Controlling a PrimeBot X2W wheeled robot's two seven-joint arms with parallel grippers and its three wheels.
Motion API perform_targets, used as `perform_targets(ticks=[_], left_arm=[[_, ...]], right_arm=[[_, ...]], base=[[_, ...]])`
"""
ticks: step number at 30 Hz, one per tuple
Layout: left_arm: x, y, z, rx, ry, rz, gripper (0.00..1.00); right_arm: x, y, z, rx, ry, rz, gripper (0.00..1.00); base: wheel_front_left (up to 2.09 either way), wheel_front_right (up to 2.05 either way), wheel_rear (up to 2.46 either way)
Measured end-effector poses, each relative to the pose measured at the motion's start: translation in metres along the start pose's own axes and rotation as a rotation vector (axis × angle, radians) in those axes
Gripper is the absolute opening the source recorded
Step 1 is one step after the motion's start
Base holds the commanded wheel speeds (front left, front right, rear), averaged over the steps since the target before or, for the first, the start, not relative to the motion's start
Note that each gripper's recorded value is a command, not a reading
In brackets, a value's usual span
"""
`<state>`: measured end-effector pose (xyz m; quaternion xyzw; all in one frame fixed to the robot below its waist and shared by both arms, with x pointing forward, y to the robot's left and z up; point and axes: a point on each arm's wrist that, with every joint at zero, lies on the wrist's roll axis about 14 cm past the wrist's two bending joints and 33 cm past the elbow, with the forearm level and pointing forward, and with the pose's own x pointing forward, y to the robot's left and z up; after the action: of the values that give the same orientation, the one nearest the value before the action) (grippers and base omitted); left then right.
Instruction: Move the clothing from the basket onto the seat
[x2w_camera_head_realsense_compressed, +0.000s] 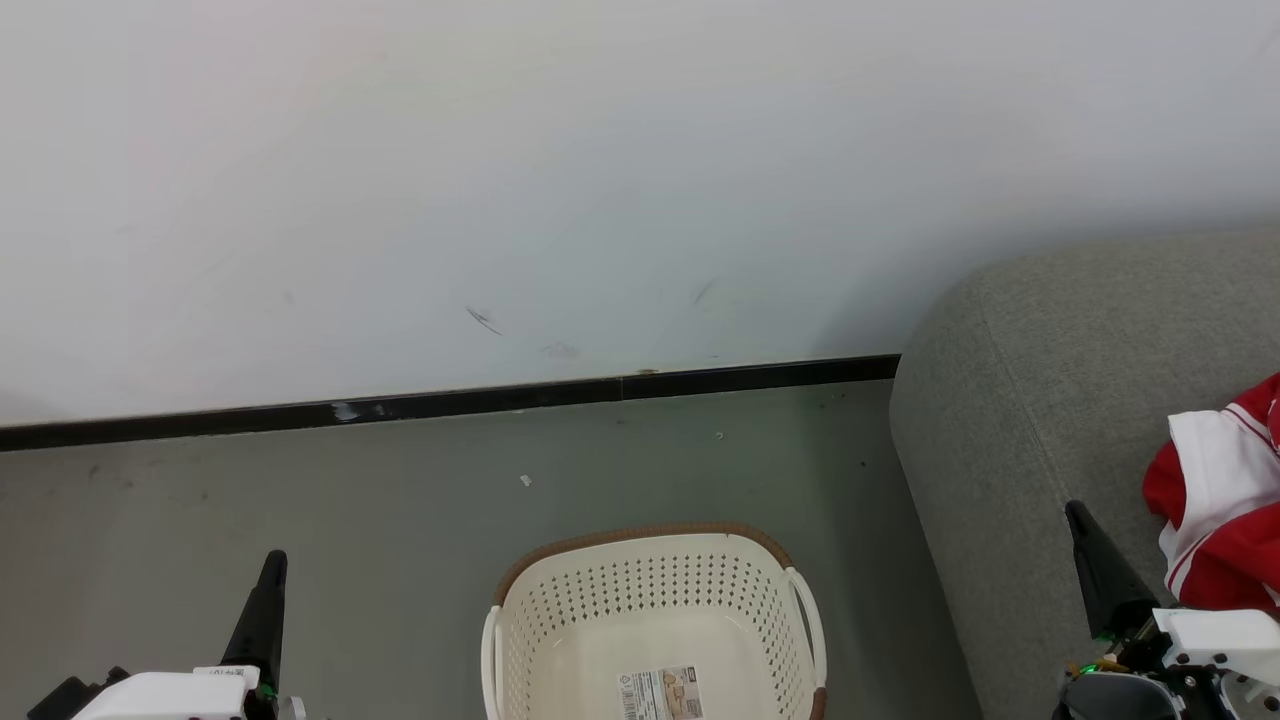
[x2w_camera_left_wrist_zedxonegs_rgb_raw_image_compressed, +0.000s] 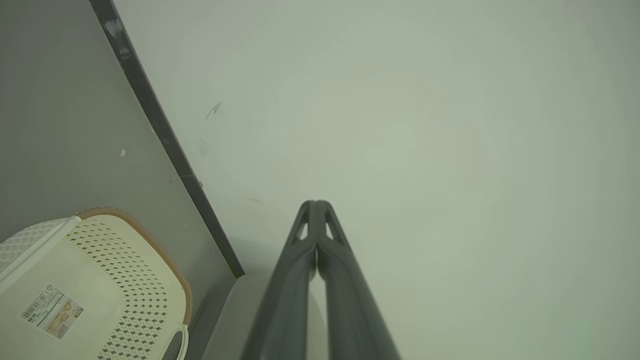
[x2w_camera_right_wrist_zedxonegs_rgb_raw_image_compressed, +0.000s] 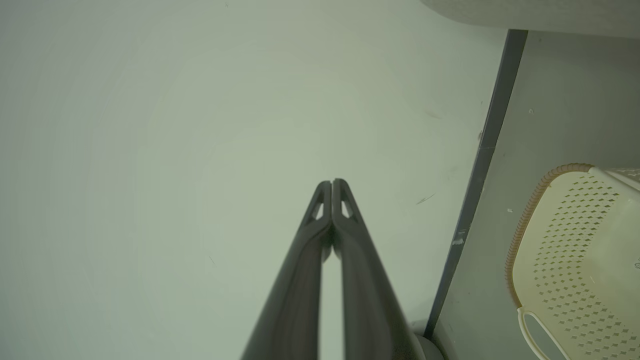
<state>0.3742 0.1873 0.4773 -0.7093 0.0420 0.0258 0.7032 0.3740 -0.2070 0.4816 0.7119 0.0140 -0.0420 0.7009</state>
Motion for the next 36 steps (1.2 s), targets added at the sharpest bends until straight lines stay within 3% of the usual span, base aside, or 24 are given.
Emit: perform_targets(ticks=[36], left_arm=[[0.0001, -0.0001, 0.0001, 0.0, 0.0, -0.001, 0.0]], right_arm=[[0.0, -0.0001, -0.0006, 0.002, 0.005, 0.0, 0.0]], base=[[0.0, 0.0, 0.0]])
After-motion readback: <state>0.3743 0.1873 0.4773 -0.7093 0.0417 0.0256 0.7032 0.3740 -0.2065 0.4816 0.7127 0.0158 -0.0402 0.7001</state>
